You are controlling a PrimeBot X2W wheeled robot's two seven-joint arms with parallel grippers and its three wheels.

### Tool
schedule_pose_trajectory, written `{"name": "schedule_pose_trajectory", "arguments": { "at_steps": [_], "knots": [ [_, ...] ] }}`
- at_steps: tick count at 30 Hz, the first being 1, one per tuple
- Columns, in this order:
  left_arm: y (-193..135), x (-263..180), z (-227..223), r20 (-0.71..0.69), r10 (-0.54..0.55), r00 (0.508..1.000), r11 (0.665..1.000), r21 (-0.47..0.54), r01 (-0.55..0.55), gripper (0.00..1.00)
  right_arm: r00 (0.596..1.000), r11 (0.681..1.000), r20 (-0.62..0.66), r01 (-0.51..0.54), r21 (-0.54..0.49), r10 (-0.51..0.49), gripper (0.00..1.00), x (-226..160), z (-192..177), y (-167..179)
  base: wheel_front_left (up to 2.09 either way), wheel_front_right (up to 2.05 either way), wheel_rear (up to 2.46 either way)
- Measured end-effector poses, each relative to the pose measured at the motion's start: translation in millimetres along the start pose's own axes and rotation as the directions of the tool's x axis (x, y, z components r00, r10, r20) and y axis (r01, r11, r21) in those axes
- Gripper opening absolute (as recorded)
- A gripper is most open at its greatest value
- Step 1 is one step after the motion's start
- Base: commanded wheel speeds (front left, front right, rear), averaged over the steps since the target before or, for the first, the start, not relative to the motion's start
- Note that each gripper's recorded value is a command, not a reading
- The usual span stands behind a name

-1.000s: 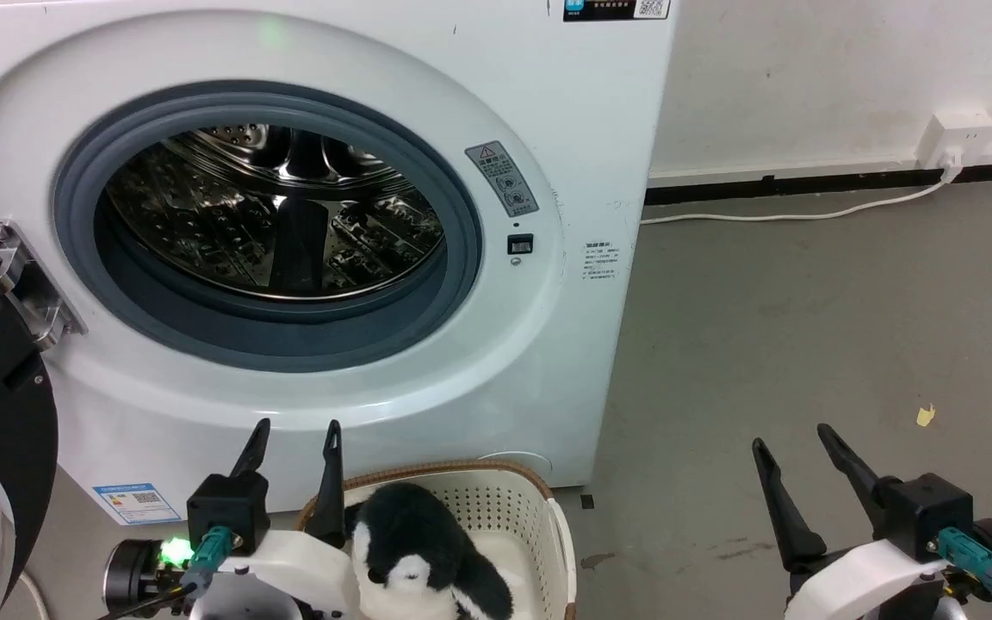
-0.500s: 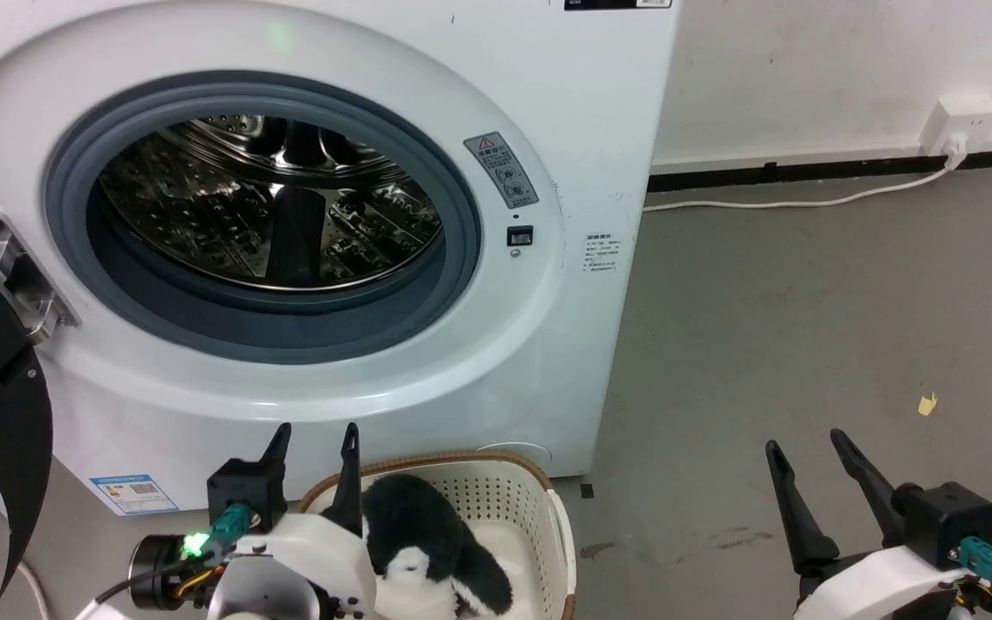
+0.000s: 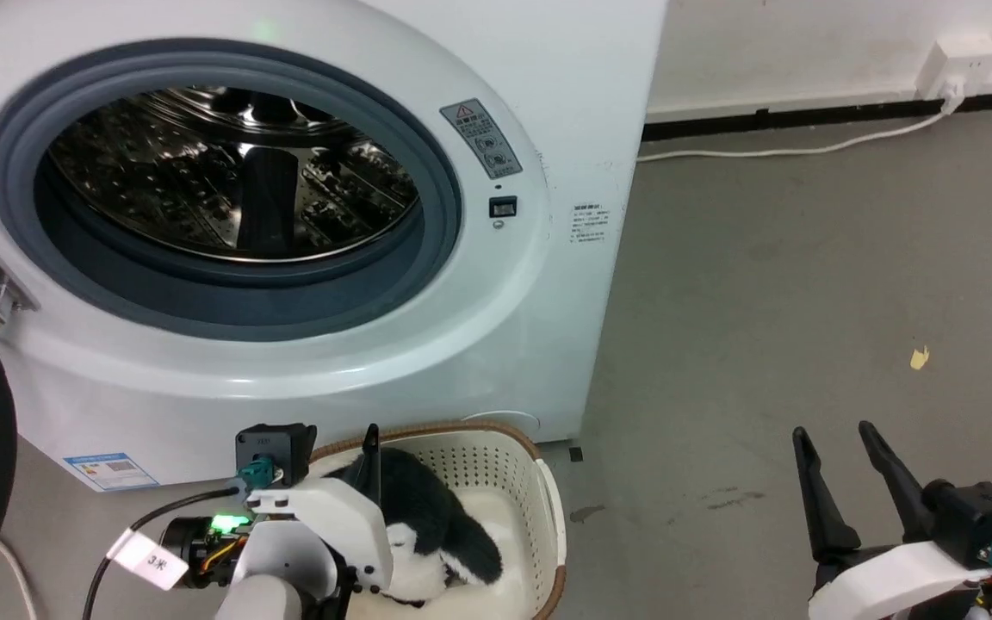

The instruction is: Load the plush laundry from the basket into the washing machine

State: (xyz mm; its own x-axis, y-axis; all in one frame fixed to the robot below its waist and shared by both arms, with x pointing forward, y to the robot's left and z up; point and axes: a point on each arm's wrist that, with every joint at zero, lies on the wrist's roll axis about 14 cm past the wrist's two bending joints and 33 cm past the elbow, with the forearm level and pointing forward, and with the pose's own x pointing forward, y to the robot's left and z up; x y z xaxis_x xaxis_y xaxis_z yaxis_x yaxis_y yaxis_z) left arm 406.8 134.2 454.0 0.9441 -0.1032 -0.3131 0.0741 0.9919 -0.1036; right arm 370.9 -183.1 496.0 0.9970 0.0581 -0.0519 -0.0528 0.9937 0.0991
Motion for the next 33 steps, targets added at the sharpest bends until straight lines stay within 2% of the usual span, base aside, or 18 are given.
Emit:
{"name": "schedule_pose_trajectory", "arguments": {
  "at_steps": [19,33],
  "knots": [
    [-14.6,41.1,-67.4,-0.235,-0.027,0.972,0.999,-0.049,0.016,1.00,0.995,0.995,-0.056,0.082,0.056,-0.079,1.00,10.2,-27.3,-26.0,0.00,0.00,0.00],
    [-9.8,62.6,-134.9,-0.439,0.009,0.899,0.998,-0.058,-0.039,1.00,0.984,0.986,-0.116,0.144,0.088,-0.134,1.00,21.2,-56.0,-44.2,0.00,0.00,0.00]
  ]
}}
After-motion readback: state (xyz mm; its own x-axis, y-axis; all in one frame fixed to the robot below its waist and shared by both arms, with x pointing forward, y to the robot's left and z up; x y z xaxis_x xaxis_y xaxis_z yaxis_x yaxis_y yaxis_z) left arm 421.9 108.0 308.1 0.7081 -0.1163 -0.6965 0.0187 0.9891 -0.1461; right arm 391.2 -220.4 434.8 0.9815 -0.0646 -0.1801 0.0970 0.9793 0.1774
